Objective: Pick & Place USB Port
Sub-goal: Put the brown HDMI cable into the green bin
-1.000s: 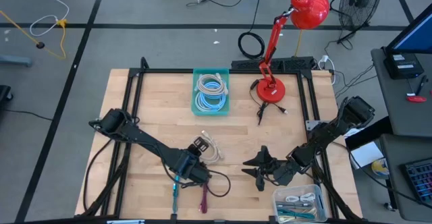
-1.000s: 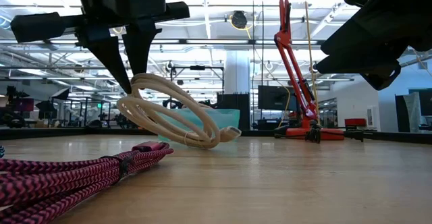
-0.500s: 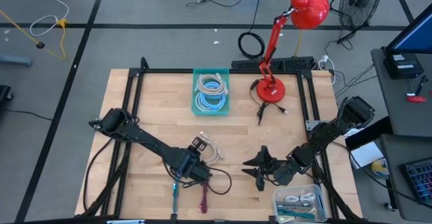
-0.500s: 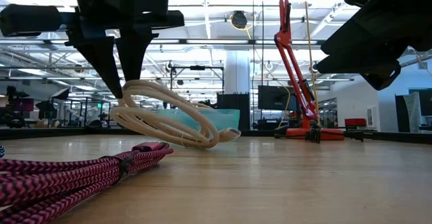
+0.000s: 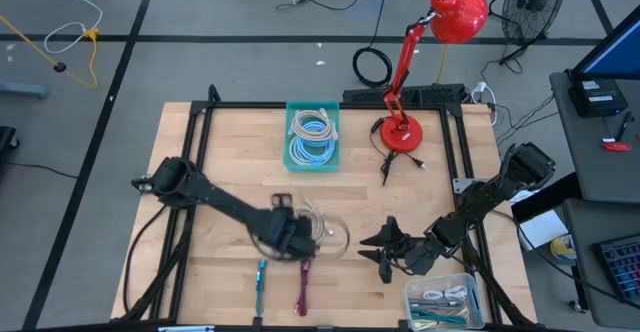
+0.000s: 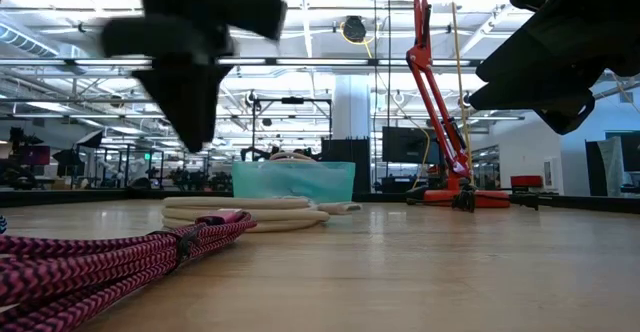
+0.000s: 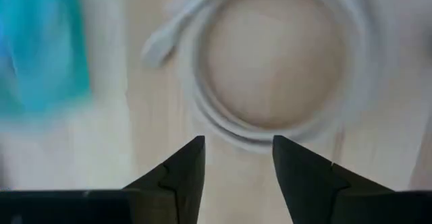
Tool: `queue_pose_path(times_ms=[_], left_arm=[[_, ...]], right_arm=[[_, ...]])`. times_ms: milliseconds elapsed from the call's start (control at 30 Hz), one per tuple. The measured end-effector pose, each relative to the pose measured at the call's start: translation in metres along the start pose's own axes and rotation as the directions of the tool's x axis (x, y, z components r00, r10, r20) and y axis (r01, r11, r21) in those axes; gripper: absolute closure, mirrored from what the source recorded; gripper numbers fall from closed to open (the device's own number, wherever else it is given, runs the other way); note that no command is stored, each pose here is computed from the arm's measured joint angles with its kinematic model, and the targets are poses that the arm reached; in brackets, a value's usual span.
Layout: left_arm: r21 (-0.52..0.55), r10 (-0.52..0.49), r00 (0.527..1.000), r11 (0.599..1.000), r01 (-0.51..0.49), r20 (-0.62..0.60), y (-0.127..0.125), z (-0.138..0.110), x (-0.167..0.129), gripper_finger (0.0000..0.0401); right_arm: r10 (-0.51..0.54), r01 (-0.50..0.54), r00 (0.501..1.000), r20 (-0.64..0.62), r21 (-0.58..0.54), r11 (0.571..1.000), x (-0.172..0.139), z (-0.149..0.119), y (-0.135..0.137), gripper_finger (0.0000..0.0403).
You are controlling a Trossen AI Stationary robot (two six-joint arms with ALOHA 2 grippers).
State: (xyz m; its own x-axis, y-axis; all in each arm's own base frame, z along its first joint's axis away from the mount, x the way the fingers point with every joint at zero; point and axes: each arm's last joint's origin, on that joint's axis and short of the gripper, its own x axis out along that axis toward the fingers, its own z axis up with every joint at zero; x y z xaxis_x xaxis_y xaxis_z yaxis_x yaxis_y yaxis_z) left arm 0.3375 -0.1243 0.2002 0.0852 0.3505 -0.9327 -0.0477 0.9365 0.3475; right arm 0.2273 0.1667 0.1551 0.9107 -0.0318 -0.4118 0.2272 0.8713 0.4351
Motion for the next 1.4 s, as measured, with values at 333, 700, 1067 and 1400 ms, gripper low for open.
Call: queue_pose_path(times_ms=[333,700,1067,1400], left_arm=[[-0.904,-0.403,0.911,0.417,0.095,-0.09,0.032,0.009,0.048,0.0244],[-0.892,-0.408,0.913,0.414,0.18,-0.005,0.038,0.016,0.053,0.0238],[-0.853,-0.362,0.909,0.522,0.016,-0.205,0.048,0.002,0.042,0.0178],[-0.857,-0.334,0.935,0.509,0.076,-0.115,0.047,0.01,0.042,0.014]], right_arm=[[0.008,-0.008,1.0,-0.006,0.008,1.0,-0.001,-0.001,0.001,0.0271],[0.028,-0.028,1.0,-0.01,-0.007,1.0,-0.005,-0.005,0.005,0.0271],[0.024,-0.024,1.0,-0.007,-0.012,1.0,-0.004,-0.004,0.004,0.0271],[0.025,-0.025,1.0,-0.008,-0.009,1.0,-0.004,-0.004,0.004,0.0271]])
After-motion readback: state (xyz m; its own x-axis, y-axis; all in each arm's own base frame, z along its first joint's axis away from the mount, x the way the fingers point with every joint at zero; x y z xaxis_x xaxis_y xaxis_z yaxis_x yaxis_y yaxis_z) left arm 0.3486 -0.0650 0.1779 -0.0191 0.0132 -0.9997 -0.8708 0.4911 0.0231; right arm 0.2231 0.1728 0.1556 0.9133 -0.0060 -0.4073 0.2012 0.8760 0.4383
